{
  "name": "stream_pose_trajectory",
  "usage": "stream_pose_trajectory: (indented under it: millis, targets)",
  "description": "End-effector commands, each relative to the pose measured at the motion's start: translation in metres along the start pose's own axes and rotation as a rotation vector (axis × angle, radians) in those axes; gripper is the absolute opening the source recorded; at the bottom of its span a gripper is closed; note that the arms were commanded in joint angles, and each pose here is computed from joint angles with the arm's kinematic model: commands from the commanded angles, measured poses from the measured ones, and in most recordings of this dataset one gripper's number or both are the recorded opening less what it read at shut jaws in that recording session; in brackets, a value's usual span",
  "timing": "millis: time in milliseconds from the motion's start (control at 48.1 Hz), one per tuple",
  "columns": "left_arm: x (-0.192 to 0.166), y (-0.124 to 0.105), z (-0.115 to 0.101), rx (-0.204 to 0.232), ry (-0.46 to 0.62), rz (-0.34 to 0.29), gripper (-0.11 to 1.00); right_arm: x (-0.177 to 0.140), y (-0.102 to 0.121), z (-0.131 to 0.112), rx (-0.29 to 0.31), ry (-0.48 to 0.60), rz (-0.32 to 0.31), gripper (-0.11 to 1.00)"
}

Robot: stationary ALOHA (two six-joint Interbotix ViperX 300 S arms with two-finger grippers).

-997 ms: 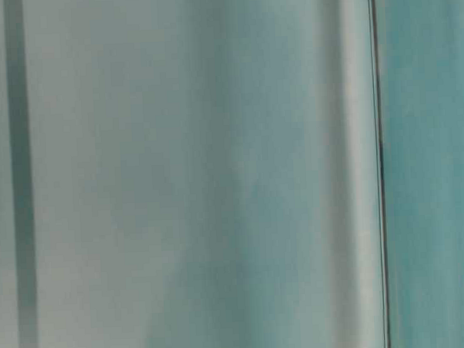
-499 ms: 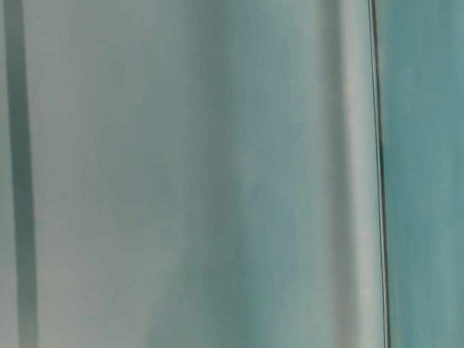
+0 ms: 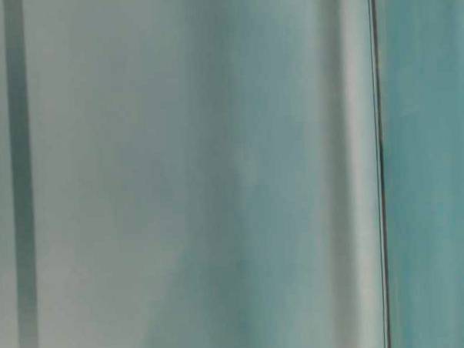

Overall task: Insert the USB cable into the female connector supported by the left arm.
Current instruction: 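Close the right gripper on the USB plug and lift it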

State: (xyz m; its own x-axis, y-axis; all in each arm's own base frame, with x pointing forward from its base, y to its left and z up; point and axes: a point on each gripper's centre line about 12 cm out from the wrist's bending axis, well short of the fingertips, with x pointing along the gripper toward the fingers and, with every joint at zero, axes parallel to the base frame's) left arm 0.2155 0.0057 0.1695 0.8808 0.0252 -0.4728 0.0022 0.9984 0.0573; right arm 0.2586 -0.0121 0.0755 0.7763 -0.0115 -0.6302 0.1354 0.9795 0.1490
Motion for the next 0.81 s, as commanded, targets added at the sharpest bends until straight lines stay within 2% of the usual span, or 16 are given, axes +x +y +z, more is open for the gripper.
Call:
stream_pose_trajectory:
  millis: [0, 436, 499, 665, 790]
  targets:
    - [0.001, 0.001, 0.008, -0.013, -0.021, 0.003, 0.86, 0.0, 0.002, 0.003, -0.003, -0.017, 0.008, 0.49]
    - [0.001, 0.004, 0.007, -0.02, -0.019, 0.016, 0.86, 0.006, 0.01, -0.018, -0.038, 0.066, 0.029, 0.46]
    - [0.001, 0.005, 0.007, -0.021, -0.02, 0.018, 0.85, 0.008, 0.012, -0.02, -0.052, 0.077, 0.034, 0.42]
    - [0.001, 0.005, 0.008, -0.019, -0.019, 0.018, 0.86, 0.01, 0.018, -0.018, -0.122, 0.07, 0.056, 0.22]
    - [0.001, 0.005, 0.008, -0.02, -0.016, 0.019, 0.86, 0.011, 0.02, -0.016, -0.142, 0.065, 0.059, 0.21]
